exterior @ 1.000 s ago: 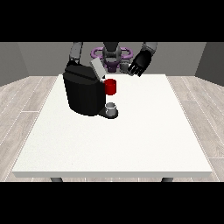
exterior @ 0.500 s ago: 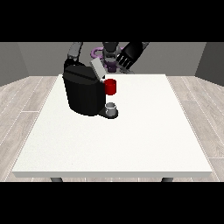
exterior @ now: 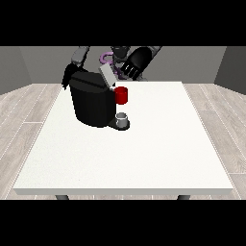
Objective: Insert the coffee pod into the coffee machine and close the lid
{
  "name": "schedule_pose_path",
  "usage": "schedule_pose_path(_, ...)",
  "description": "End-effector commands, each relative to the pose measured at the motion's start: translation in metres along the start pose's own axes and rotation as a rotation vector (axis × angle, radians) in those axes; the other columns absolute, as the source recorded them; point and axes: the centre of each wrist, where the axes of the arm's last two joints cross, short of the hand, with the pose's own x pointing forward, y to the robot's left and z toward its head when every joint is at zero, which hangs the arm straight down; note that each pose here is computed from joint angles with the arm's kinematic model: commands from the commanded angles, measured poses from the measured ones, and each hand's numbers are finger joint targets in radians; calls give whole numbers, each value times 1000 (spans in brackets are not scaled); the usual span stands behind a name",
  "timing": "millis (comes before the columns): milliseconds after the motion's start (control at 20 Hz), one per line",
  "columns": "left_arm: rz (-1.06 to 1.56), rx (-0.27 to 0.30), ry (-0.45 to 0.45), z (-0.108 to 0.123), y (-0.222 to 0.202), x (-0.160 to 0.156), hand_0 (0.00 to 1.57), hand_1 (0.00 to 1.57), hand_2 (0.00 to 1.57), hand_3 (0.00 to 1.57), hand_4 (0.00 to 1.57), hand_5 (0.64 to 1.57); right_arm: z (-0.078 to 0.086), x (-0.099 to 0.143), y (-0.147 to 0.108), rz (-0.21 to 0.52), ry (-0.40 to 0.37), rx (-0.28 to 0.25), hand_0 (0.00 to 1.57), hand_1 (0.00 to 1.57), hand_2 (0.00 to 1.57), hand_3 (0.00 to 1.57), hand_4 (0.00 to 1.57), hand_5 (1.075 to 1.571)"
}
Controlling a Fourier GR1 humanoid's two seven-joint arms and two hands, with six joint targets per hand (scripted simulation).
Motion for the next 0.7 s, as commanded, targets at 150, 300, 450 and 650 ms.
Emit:
schedule_pose_path(150,-19,25,4,-7,5,16,1195,1195,1286,1247,487,1571,-6,9,-3,-30,-45,-14,0,0,0,0,186,1571)
schedule_pose_path(300,-24,12,-37,-12,1,29,1188,1188,1258,1219,461,1571,-22,23,-19,-3,-42,-30,0,0,0,0,0,1571)
schedule_pose_path(450,-31,38,-25,-2,27,16,1195,1195,1260,1229,464,1571,-17,22,-13,-17,-71,-50,0,0,0,0,147,1571)
schedule_pose_path(650,-22,-9,-34,-8,4,15,1251,1251,1290,1217,425,1571,-13,9,-14,-6,7,-65,0,0,0,0,0,1571)
